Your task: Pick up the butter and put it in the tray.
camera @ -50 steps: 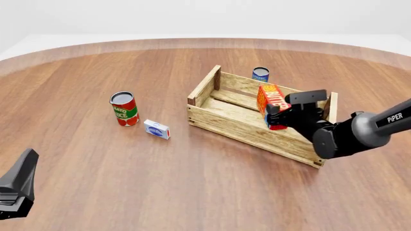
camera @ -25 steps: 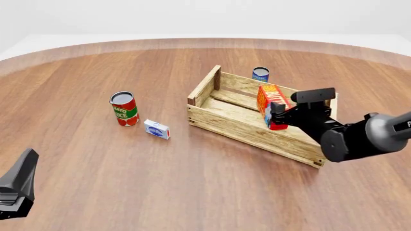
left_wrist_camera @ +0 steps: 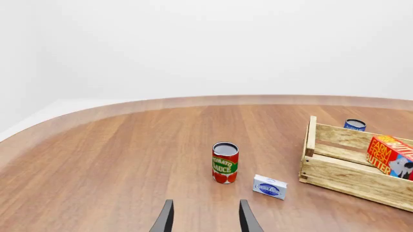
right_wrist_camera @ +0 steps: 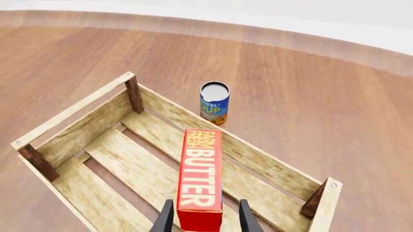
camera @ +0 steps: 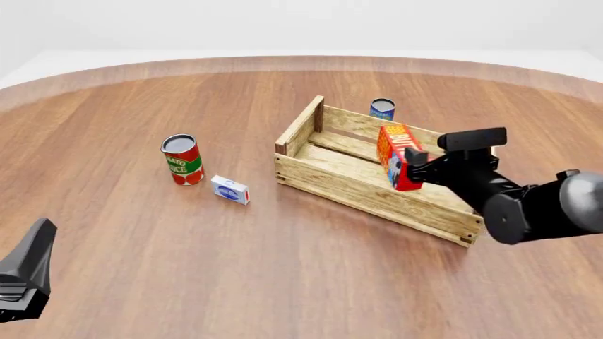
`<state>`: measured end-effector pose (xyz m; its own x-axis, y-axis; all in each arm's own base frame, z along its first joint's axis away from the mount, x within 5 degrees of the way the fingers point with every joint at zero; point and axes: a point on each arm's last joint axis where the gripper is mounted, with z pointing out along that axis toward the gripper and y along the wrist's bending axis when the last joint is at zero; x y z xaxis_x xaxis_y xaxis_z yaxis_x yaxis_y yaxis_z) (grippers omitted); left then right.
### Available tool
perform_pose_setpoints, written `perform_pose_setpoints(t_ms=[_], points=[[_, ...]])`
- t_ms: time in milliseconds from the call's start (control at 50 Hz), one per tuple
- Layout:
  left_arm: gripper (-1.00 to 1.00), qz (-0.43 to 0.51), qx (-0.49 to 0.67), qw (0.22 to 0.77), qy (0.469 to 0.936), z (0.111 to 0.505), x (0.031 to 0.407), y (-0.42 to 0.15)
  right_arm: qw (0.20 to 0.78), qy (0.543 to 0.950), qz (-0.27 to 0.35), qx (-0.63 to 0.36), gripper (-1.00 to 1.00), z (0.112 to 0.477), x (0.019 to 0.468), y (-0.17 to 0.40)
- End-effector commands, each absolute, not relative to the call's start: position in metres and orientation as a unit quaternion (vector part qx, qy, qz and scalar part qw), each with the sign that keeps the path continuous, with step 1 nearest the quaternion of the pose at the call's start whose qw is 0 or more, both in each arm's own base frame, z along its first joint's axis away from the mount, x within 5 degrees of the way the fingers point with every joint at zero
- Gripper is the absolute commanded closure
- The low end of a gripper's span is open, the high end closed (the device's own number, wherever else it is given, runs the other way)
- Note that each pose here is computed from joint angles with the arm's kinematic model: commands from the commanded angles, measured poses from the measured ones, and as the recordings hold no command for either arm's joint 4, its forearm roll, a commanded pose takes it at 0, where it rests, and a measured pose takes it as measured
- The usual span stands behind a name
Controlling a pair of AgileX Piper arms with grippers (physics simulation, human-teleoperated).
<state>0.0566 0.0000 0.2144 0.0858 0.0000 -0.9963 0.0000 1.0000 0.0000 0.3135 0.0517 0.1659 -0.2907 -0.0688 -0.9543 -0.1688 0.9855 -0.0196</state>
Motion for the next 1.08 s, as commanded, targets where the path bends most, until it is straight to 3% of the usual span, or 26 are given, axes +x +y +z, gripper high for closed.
perform_pose_setpoints(t_ms=[20,1080], points=[[-1.0,0.0,0.0,0.737,0.676,0.214,0.057,0.0,0.595,0.8,0.04,-0.073,-1.0,0.171,0.307,0.049],[-1.0,0.0,0.0,0.737,0.676,0.214,0.057,0.0,0.608,0.79,0.03,-0.076,-1.0,0.19,0.262,0.038]])
